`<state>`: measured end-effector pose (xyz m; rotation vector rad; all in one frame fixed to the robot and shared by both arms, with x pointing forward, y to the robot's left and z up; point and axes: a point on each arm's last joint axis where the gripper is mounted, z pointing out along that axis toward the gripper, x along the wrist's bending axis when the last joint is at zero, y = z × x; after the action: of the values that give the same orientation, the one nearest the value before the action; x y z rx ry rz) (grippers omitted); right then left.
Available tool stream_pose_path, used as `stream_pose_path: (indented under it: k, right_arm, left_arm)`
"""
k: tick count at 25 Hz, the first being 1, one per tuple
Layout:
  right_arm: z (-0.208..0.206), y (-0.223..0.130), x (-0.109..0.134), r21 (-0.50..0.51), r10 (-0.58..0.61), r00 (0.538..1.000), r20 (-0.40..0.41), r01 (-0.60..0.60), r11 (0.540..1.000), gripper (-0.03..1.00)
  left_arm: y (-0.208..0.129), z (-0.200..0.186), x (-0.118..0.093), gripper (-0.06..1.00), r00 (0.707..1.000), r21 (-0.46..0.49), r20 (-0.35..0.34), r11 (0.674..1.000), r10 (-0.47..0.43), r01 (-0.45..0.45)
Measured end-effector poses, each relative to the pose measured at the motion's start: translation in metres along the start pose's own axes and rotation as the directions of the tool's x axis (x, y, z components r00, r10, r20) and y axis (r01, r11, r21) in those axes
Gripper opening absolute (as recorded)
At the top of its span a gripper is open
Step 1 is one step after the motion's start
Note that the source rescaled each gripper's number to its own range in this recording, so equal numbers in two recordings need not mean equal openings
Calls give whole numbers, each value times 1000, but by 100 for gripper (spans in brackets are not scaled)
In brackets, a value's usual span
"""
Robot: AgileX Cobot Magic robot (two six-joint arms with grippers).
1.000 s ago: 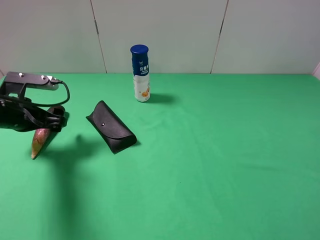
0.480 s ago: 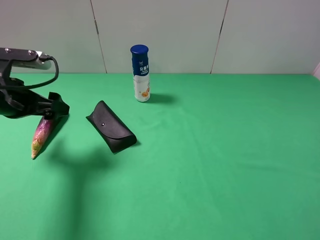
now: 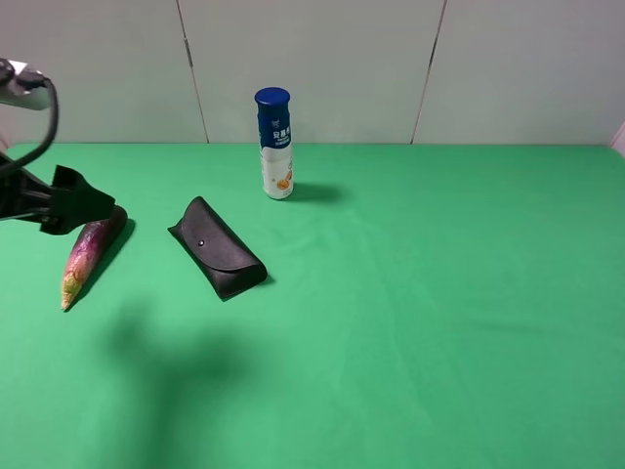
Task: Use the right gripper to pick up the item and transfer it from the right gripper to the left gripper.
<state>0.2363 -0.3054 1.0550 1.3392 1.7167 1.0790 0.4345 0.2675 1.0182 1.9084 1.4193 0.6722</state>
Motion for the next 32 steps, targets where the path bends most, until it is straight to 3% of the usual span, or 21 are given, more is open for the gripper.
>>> stream_pose_path:
  k: [4,7,11,16,25,32]
  right_arm:
    - [0,0,0,0,0,1000,0,0,1000,100]
    - [0,0,0,0,0,1000,0,0,1000,100]
    - [0,0,0,0,0,1000,0,0,1000,100]
    - [0,0,0,0,0,1000,0,0,1000,100]
    - [0,0,0,0,0,1000,0,0,1000,100]
    - [0,0,0,1,0,1000,0,0,1000,100]
  left_arm:
    - [2,-24,-2,99,1000,38,-4,999,4,-4]
    - [8,-46,1,99,999,63,-45,998,13,-10]
    - [10,-81,3,99,994,39,-108,999,25,-20]
    - [-8,-123,-4,99,993,5,-121,1000,16,-15]
    - [-54,-187,-16,99,990,-133,-141,991,11,-30]
    - [-85,-198,-24,99,993,-245,-117,969,-23,-6]
